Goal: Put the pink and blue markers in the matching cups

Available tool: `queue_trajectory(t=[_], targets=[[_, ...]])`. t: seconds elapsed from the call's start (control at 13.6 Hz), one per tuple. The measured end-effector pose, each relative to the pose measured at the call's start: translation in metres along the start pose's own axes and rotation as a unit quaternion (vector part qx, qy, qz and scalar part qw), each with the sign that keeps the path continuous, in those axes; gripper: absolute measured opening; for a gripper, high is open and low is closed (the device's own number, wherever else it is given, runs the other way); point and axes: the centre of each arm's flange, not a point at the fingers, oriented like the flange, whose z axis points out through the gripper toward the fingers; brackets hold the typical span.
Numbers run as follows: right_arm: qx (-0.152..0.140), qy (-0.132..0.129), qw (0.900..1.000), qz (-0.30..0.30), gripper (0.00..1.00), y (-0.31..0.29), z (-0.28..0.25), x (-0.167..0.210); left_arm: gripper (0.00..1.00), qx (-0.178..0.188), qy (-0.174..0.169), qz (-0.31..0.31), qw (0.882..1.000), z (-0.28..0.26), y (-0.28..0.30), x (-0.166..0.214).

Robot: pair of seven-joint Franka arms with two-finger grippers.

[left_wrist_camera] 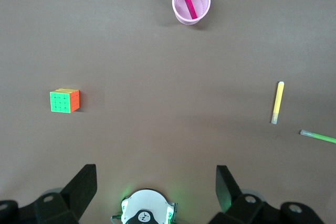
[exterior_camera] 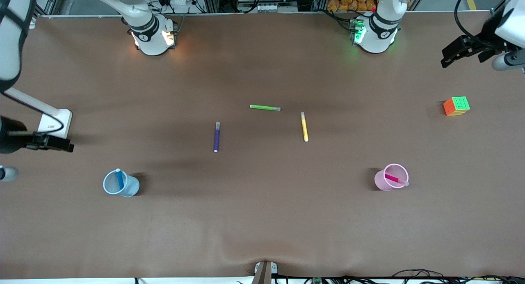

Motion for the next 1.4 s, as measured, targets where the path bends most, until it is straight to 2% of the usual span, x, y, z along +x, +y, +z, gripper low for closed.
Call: queue_trajectory(t=[0.22, 0.37, 0.59, 0.81, 1.1, 1.25, 1.4], targets=[[0.004, 0.027, 1.0, -0.002, 1.0, 0.002, -0.053, -0.036, 1.0, -0.002, 0.006, -0.004, 1.0, 0.004, -0.005, -0.006], [0.006, 0.032, 0.999, -0.002, 1.0, 0.004, -0.066, -0.05, 1.0, -0.002, 0.008, -0.005, 1.0, 0.006, -0.006, -0.005], [0.005, 0.032, 0.999, -0.01, 1.0, 0.013, -0.056, -0.061, 1.0, -0.002, 0.008, -0.002, 1.0, 0.007, -0.004, -0.005], [0.008, 0.041, 0.998, -0.039, 1.0, 0.044, -0.042, -0.091, 1.0, -0.002, 0.008, 0.0, 1.0, 0.007, -0.001, -0.005], [0.015, 0.021, 0.999, -0.046, 1.0, 0.056, -0.036, -0.124, 1.0, -0.002, 0.01, 0.002, 1.0, 0.006, 0.0, -0.007], [0.013, 0.028, 0.998, -0.05, 1.0, 0.052, -0.039, -0.123, 1.0, -0.002, 0.01, 0.002, 1.0, 0.005, 0.0, -0.008], [0.006, 0.048, 0.998, -0.051, 1.0, 0.051, -0.059, -0.125, 1.0, -0.002, 0.011, 0.002, 1.0, 0.005, 0.0, -0.008]])
